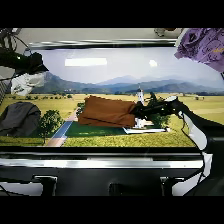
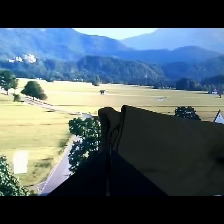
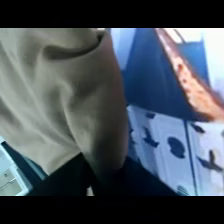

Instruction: Fold the clothes and pants, and hang the long-sleeved shirts on hangers.

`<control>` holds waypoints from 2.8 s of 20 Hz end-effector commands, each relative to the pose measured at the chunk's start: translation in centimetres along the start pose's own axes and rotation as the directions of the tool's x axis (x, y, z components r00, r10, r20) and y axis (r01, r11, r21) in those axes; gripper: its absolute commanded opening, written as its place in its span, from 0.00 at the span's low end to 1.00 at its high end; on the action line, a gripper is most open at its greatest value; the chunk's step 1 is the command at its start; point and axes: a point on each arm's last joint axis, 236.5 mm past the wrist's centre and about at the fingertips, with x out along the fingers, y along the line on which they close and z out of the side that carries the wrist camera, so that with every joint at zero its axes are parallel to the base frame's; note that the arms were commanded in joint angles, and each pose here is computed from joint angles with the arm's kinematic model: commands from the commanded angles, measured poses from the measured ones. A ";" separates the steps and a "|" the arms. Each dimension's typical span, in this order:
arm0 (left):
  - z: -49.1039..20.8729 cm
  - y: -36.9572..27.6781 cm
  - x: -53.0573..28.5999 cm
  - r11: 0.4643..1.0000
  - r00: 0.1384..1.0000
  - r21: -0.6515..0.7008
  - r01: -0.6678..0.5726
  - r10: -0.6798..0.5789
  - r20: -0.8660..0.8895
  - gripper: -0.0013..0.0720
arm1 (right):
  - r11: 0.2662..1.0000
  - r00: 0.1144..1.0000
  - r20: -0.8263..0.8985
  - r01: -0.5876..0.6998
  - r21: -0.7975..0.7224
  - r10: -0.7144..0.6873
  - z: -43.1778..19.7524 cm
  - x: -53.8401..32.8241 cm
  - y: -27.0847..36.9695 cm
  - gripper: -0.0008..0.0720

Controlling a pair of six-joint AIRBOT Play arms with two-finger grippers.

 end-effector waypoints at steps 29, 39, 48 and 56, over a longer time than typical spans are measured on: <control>-0.2 0.0 0.0 1.000 1.000 -0.001 -0.001 0.001 -0.008 0.04 | 0.685 0.576 0.519 0.100 0.722 -0.631 -1.2 -43.2 -24.2 0.05; -0.6 0.0 0.0 1.000 1.000 0.000 -0.002 0.002 -0.023 0.04 | 0.424 0.595 0.208 0.250 0.870 -0.777 -11.9 -38.0 -28.4 0.05; -0.6 0.0 0.0 1.000 1.000 0.000 -0.002 0.002 -0.024 0.04 | 0.304 0.589 0.052 0.337 0.891 -0.806 -15.6 -38.1 -29.1 0.05; -0.6 0.0 0.0 1.000 1.000 -0.001 -0.002 0.002 -0.025 0.04 | 0.214 0.595 -0.071 0.395 0.894 -0.801 -18.5 -38.0 -29.0 0.56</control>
